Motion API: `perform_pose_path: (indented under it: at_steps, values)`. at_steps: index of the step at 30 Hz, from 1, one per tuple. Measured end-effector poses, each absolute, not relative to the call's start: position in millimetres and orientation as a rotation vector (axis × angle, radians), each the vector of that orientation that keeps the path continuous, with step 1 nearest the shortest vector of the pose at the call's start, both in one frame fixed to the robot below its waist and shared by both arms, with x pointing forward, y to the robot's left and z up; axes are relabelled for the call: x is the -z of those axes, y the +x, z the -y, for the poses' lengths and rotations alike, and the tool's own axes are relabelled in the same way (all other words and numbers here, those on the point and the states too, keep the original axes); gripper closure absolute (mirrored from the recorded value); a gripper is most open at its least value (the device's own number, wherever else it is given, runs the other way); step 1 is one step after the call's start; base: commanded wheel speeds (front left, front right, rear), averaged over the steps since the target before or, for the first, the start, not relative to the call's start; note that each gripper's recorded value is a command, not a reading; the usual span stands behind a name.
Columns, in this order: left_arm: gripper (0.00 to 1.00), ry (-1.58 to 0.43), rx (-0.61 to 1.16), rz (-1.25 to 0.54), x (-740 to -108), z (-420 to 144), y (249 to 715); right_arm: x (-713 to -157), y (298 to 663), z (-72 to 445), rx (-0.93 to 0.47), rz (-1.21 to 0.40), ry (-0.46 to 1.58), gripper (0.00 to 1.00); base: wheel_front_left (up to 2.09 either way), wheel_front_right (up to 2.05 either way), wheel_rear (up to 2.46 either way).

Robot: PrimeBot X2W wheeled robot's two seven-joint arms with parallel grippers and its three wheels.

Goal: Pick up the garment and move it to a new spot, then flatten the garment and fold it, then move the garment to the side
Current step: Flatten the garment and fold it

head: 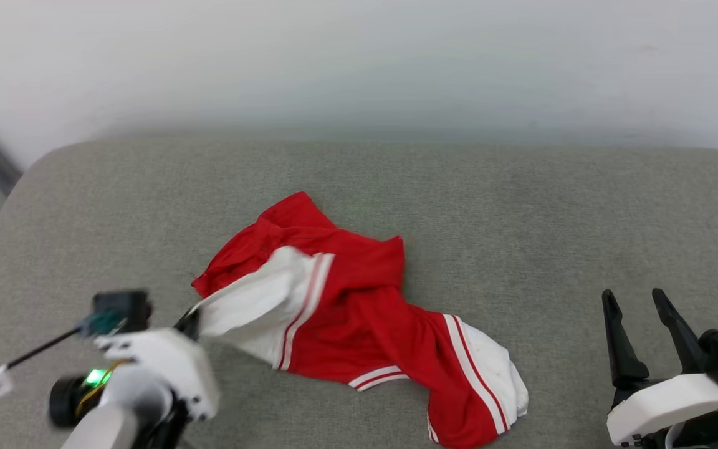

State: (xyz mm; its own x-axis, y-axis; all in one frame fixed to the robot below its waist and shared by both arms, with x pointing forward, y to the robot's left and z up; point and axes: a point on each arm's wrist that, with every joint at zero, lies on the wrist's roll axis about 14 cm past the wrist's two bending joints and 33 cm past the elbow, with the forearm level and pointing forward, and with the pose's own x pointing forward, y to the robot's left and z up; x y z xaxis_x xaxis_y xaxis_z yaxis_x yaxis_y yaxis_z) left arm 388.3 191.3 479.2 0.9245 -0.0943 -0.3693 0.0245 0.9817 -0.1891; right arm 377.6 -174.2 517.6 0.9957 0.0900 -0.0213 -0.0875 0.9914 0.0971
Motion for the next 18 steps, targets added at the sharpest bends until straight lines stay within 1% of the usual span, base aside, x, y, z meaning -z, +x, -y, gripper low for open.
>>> perform_pose_path:
  at_steps: [4,7,10,11,12,13,15,18]
  values:
    - [1.00,-0.252,-0.127,-0.496,-438,-239,348,-517,381,170,-0.102,-0.030,0.095,0.00,0.00,0.00,0.00]
    - [1.00,-0.305,-0.212,-0.594,-406,-253,318,-516,383,167,-0.111,-0.034,0.092,0.00,0.00,0.00,0.00]
    - [1.00,-0.339,-0.247,-0.669,-383,-255,297,-515,383,165,-0.115,-0.037,0.088,0.00,0.00,0.00,0.00]
    - [0.83,-0.341,-0.242,-0.674,-380,-253,295,-515,383,165,-0.115,-0.038,0.087,0.00,0.00,0.00,0.00]
    - [0.57,-0.343,-0.233,-0.677,-379,-251,295,-516,383,166,-0.115,-0.037,0.087,0.00,0.00,0.00,0.00]
    - [0.00,-0.348,-0.225,-0.673,-378,-249,295,-517,383,166,-0.113,-0.035,0.084,0.00,0.00,0.00,0.00]
    - [0.00,-0.326,-0.214,-0.639,-384,-249,298,-519,381,166,-0.114,-0.032,0.079,0.00,0.00,0.00,0.00]
    - [0.00,-0.277,-0.196,-0.516,-408,-252,315,-523,377,167,-0.111,-0.028,0.072,0.00,0.00,0.00,0.00]
